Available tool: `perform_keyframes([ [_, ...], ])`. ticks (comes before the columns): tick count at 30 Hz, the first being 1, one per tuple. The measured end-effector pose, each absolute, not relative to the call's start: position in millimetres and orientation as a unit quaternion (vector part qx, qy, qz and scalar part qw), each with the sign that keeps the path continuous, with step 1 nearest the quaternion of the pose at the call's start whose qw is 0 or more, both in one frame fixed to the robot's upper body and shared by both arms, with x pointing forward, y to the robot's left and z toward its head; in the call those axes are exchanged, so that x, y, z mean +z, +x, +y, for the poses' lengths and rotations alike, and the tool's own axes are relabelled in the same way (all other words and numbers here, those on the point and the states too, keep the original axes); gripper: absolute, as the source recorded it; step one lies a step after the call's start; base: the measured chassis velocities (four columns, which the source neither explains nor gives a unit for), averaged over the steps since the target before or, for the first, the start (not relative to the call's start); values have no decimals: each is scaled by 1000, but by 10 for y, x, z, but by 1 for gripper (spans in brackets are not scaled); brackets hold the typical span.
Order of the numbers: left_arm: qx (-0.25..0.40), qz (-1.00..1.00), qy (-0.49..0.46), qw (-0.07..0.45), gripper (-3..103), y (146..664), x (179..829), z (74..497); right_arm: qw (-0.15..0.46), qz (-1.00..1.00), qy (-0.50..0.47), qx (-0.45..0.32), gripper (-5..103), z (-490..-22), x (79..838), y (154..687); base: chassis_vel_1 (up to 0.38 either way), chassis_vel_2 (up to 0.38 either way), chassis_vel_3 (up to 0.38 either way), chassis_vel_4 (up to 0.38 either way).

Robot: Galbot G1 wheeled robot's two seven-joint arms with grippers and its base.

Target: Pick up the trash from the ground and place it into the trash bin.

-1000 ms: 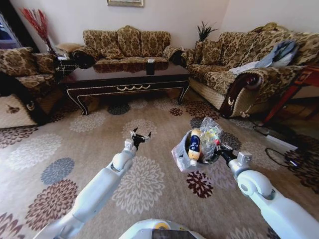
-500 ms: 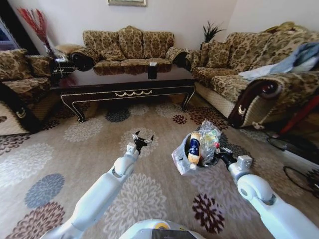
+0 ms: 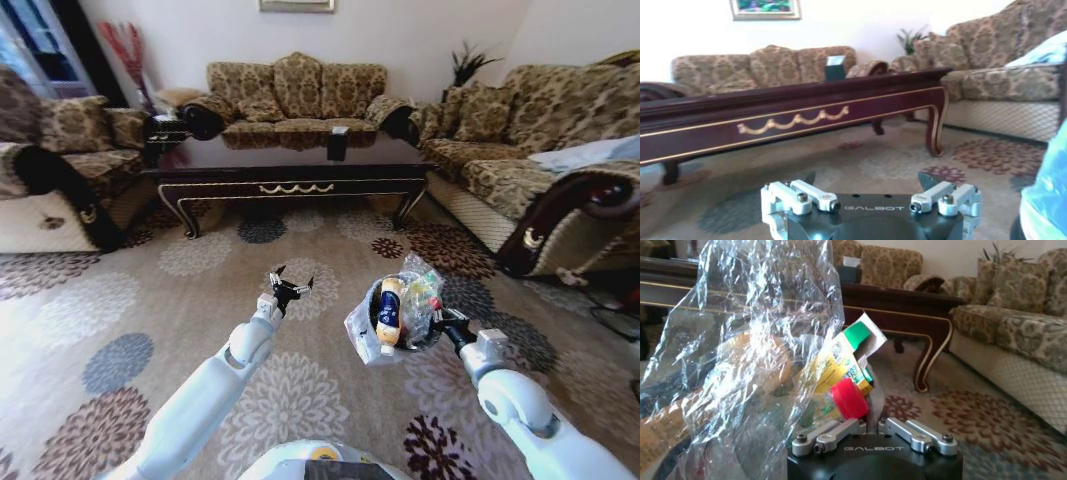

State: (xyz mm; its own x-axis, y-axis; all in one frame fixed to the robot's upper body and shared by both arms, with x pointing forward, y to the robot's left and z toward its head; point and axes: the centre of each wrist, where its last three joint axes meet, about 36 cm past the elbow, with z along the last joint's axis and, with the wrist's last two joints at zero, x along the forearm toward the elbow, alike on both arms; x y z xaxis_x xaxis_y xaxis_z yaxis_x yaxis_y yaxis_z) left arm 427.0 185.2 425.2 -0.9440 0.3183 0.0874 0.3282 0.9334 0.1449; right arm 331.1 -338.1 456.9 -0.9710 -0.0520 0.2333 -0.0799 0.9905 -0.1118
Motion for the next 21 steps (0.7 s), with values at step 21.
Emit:
perform_keyframes([
  [21,-82,-993,-78,41,100,3950,4420,2095,105,-992,42,56,2,-3374,4586,3353,127,124,124,122],
])
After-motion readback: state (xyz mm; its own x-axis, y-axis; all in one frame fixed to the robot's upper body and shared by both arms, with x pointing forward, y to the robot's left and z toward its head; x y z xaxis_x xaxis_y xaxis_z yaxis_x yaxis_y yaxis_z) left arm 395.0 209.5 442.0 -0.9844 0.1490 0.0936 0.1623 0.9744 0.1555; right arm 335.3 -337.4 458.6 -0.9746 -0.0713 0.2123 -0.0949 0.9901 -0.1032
